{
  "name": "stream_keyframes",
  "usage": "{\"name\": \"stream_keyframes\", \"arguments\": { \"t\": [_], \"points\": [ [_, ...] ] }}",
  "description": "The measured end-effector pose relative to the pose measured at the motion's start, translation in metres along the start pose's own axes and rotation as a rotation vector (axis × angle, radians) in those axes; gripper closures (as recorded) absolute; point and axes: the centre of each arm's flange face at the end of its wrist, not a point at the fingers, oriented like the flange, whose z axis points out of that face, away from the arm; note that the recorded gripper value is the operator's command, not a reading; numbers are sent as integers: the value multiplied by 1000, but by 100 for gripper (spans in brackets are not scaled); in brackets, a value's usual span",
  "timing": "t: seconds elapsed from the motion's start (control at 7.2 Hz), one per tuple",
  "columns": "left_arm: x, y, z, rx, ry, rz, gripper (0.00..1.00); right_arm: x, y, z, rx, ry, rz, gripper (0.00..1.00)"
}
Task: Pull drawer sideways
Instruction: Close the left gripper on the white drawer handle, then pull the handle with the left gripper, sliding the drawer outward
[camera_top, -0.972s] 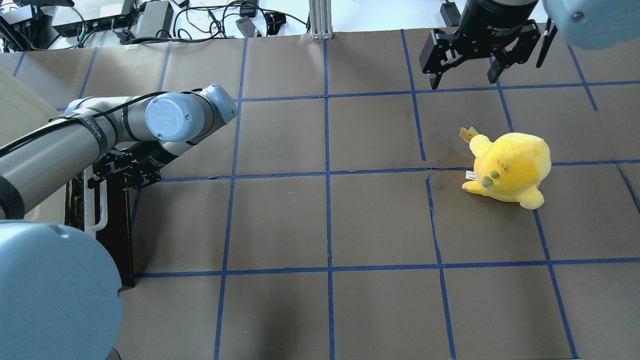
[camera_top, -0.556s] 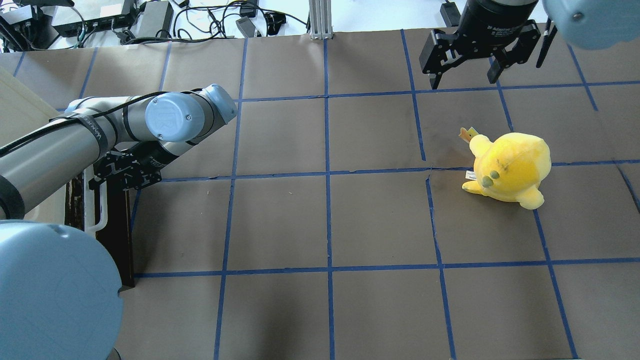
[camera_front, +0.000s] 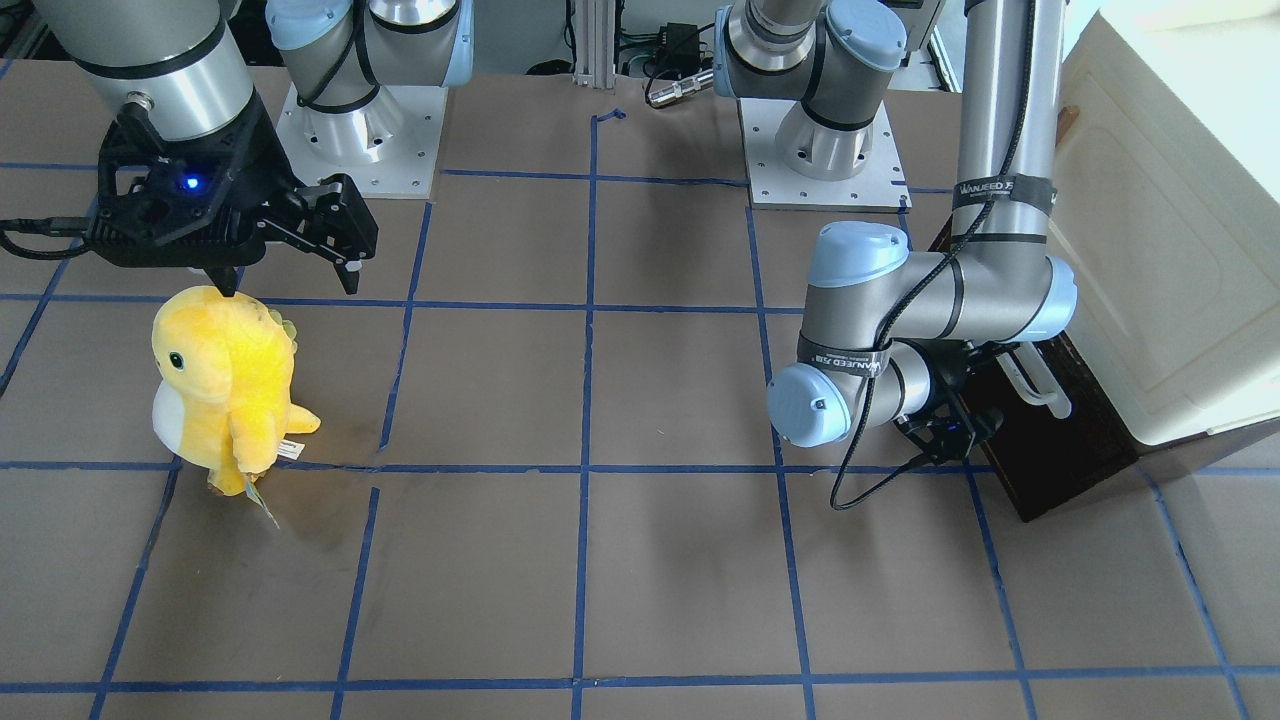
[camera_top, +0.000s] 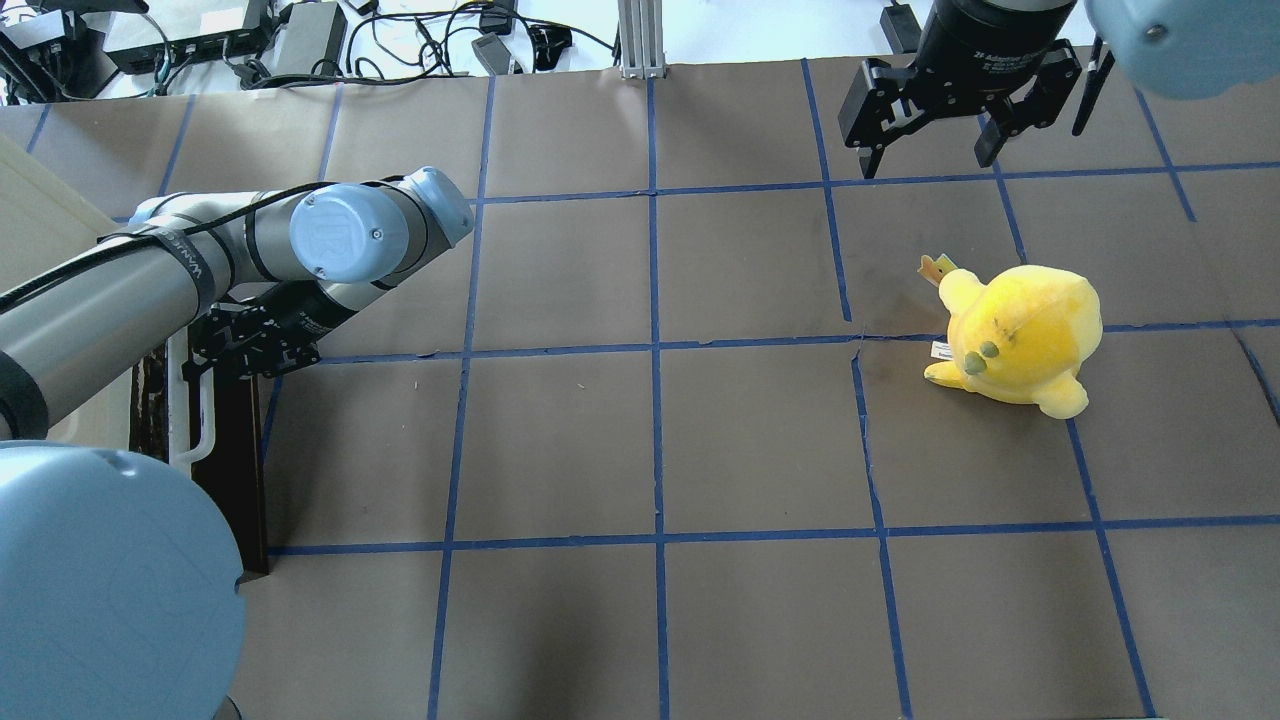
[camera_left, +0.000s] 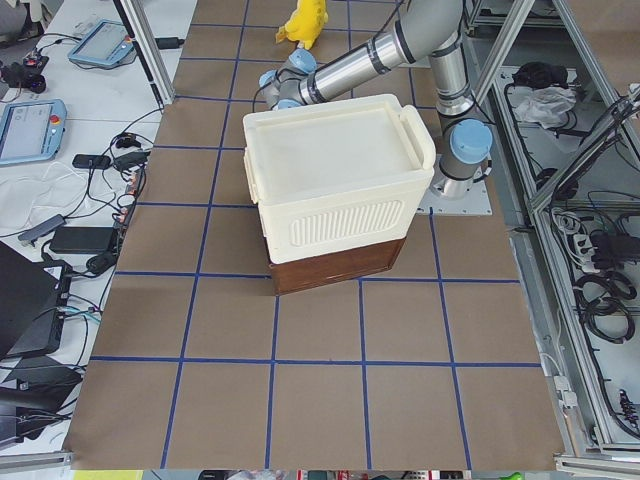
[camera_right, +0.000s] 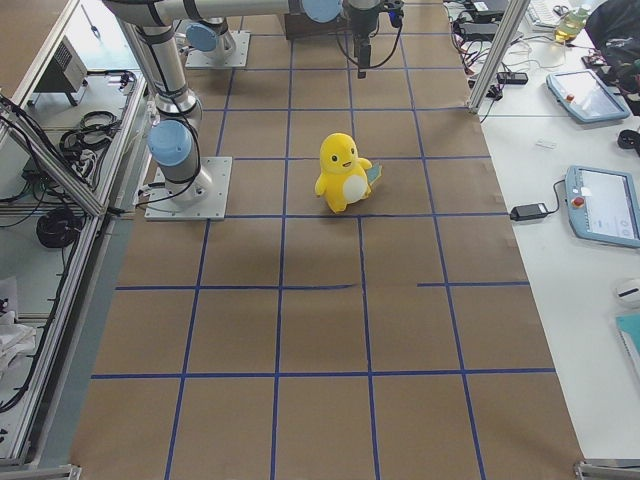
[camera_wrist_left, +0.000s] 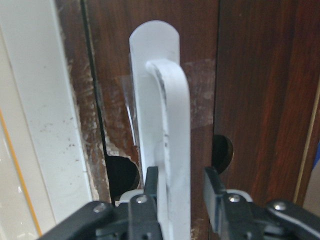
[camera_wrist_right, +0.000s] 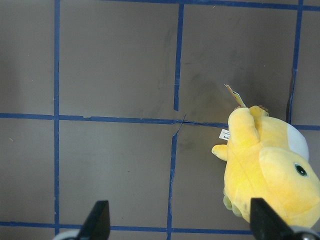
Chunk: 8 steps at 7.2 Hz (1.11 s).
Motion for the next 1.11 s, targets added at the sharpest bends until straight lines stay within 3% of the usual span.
{"name": "stream_keyframes", "arguments": {
  "t": [0.42, 0.56, 1.11],
  "points": [
    [0, 0, 0, 0, 1, -1, 70, 0, 0, 0, 0, 0, 0, 0],
    [0, 0, 0, 0, 1, -2, 81, 0, 0, 0, 0, 0, 0, 0],
    [0, 1, -1, -15, 14, -3, 82, 0, 0, 0, 0, 0, 0, 0]
  ]
}}
